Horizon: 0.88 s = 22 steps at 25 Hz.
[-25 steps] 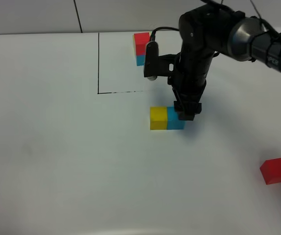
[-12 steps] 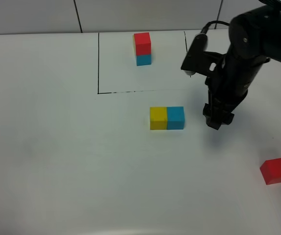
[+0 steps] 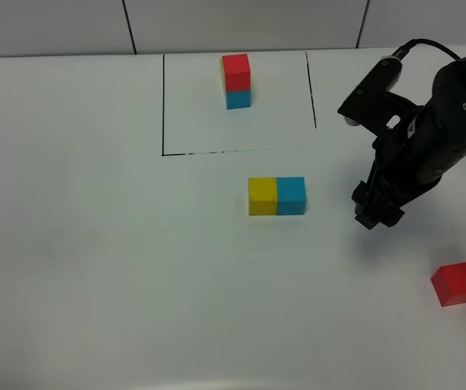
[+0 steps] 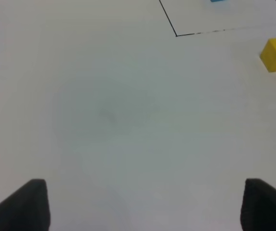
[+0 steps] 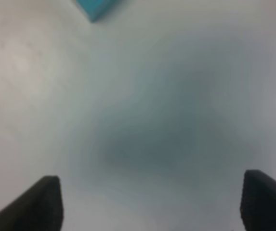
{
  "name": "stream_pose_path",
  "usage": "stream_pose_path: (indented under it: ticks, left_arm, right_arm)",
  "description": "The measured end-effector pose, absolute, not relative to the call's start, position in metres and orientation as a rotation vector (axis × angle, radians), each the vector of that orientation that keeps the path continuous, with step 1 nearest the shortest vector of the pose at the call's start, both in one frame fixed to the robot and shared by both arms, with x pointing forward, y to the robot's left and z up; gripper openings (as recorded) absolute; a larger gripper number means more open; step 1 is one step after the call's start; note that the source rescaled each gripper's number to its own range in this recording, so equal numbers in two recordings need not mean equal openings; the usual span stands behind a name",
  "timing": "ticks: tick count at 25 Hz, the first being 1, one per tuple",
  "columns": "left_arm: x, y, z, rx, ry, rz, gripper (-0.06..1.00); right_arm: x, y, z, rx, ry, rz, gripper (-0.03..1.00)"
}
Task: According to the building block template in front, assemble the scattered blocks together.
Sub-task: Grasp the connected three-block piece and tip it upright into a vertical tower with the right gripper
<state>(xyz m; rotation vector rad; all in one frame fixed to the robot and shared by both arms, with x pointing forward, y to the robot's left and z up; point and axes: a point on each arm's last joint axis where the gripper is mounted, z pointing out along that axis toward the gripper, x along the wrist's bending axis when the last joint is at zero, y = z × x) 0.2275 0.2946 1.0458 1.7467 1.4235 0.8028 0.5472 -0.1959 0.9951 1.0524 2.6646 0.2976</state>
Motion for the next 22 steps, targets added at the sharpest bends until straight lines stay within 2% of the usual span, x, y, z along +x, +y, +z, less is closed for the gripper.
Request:
stream_pose_path:
  ticks: [7, 13, 22]
  left_arm:
    - [0.228, 0.295, 1.046, 1.747, 1.424, 0.803, 0.89]
    - [0.228, 0.295, 1.046, 1.747, 1.424, 0.803, 0.89]
    - [0.228, 0.295, 1.046, 1.747, 1.424, 0.803, 0.89]
  right_arm:
    - [0.553, -0.188, 0.999, 0.877, 2.660, 0.319, 0.76]
    - [0.577, -0.148, 1.000, 0.516, 2.752, 0.263, 0.78]
    - [0.624, -0.092, 0.954, 0.319, 2.970, 0.213, 0.78]
